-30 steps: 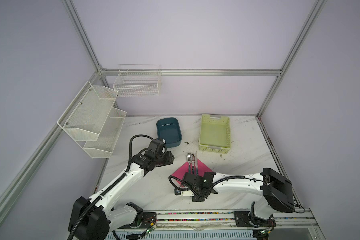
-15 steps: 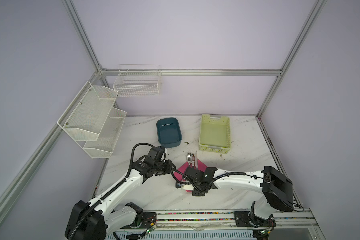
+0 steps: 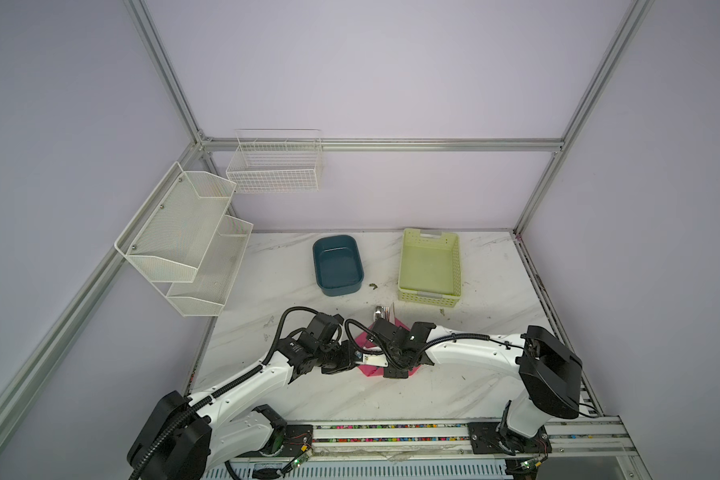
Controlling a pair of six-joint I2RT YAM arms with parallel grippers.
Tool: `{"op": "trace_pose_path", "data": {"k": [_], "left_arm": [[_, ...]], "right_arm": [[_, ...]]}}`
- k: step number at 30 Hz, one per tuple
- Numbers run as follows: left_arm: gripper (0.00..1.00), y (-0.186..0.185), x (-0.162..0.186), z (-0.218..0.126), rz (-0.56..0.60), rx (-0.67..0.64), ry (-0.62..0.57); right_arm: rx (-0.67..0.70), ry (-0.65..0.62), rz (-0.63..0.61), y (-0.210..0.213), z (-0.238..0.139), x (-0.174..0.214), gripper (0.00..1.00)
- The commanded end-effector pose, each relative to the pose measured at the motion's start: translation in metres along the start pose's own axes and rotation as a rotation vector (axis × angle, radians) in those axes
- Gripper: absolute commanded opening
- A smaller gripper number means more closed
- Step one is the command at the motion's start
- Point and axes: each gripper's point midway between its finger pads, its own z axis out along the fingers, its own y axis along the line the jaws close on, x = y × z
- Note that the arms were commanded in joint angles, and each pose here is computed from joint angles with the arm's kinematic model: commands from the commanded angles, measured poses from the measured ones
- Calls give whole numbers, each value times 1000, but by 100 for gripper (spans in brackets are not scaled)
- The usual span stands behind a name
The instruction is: Place the utensils on the paper napkin and roll it up
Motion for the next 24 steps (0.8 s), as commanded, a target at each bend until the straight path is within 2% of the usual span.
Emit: {"op": "trace_pose_path", "data": {"k": [1,12,17,24], "left_arm": [[10,-11,17,8,-29,93,52],[6,-2,40,31,-124,100,106],[6,10,36,21,-192,90,11],[8,32,27,-6,-233,-19,-111]], "right_arm": [[11,-36,9,-12,2,-11,0],[26,-72,28,-21,6,-20,0],[23,-85,32,-20,4,-20,0],[18,-92,35,-21,4,-20,0]]}}
